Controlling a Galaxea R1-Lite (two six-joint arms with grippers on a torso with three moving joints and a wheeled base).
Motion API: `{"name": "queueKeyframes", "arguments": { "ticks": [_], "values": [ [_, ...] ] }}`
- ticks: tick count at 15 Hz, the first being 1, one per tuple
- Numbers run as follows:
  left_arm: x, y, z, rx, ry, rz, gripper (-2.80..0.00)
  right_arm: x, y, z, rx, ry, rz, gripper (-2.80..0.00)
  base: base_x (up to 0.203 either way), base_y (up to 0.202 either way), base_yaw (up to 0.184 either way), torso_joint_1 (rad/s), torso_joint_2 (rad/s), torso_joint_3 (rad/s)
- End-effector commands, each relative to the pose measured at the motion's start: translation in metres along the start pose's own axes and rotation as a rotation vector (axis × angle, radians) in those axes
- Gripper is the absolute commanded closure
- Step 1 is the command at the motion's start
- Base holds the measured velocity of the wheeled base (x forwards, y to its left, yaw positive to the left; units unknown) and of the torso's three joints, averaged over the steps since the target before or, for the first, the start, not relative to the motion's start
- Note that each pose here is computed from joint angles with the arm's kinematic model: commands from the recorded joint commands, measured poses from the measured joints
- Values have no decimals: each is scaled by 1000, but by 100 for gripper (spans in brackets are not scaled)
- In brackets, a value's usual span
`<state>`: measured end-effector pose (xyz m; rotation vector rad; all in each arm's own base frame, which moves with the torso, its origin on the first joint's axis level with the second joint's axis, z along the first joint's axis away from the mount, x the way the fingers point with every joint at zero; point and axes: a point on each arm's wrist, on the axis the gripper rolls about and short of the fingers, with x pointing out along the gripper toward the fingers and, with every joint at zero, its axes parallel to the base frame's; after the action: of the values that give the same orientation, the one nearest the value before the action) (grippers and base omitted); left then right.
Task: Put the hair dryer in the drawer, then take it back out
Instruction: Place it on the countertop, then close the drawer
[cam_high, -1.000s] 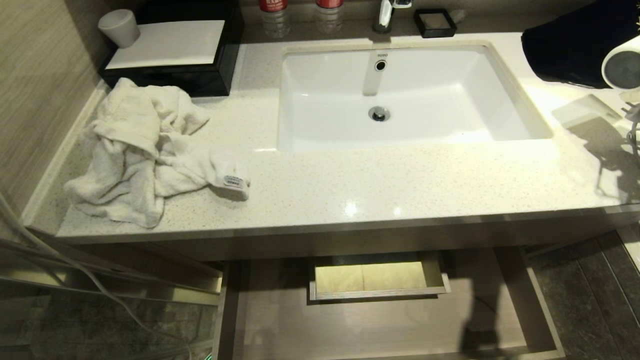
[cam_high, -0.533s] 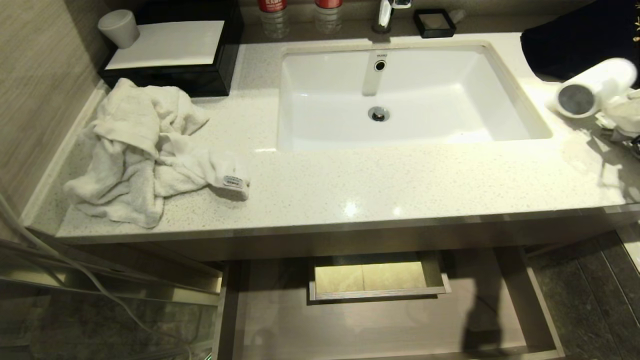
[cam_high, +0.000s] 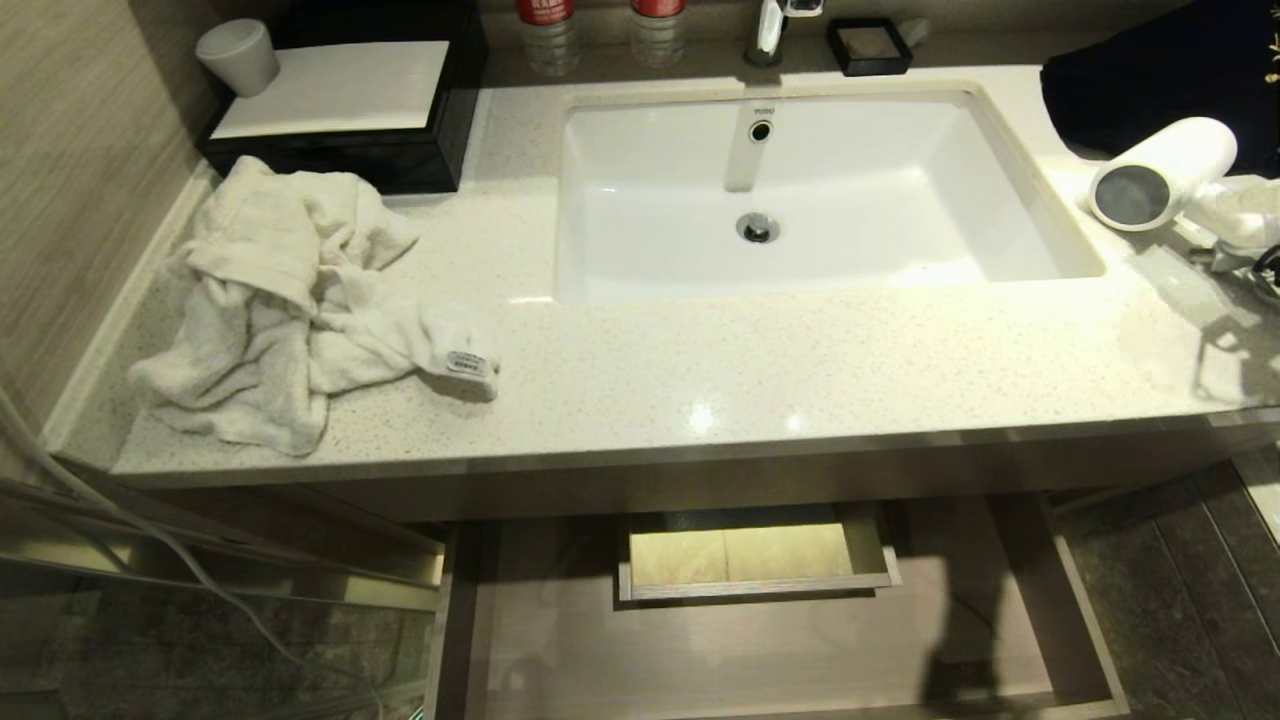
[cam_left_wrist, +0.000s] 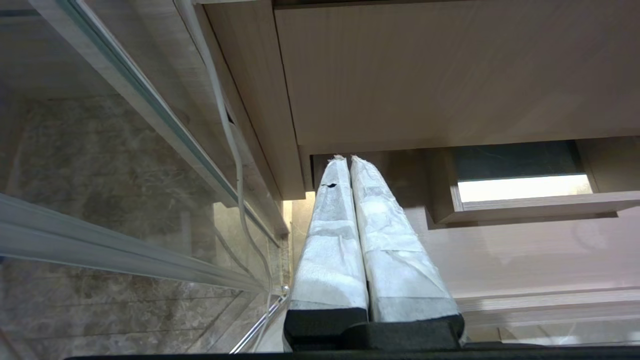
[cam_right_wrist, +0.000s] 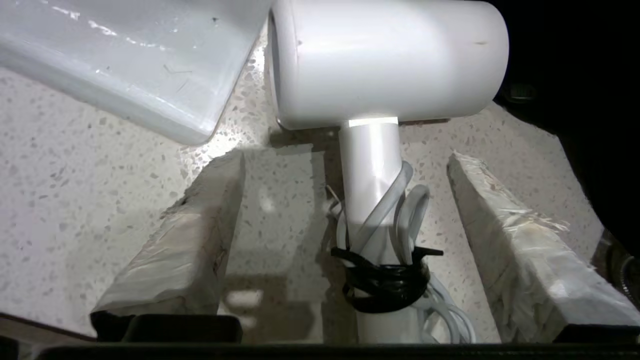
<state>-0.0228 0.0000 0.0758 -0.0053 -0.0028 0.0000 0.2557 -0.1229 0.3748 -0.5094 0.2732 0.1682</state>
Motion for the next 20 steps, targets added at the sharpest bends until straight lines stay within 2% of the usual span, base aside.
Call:
{"name": "queueKeyframes", "arguments": {
  "ticks": [1,4,8,13,16,20],
  "values": [
    [0,0,0,-1,1,1,0,-37,15,16,-8,-44,-26,0,0,0,0,0,0,0],
    [0,0,0,-1,0,1,0,-70,40,16,64,-39,-31,0,0,0,0,0,0,0],
    [0,0,0,-1,0,2,0,-100,75,8,103,-1,-6,0,0,0,0,0,0,0],
    [0,0,0,-1,0,0,0,-101,86,8,155,100,-111,0,0,0,0,-59,27,-39],
    [0,0,0,-1,1,2,0,-107,96,3,202,113,-102,0,0,0,0,-312,101,-186],
    [0,0,0,-1,1,2,0,-111,103,-2,211,117,-98,0,0,0,0,-324,85,-239]
  ]
}}
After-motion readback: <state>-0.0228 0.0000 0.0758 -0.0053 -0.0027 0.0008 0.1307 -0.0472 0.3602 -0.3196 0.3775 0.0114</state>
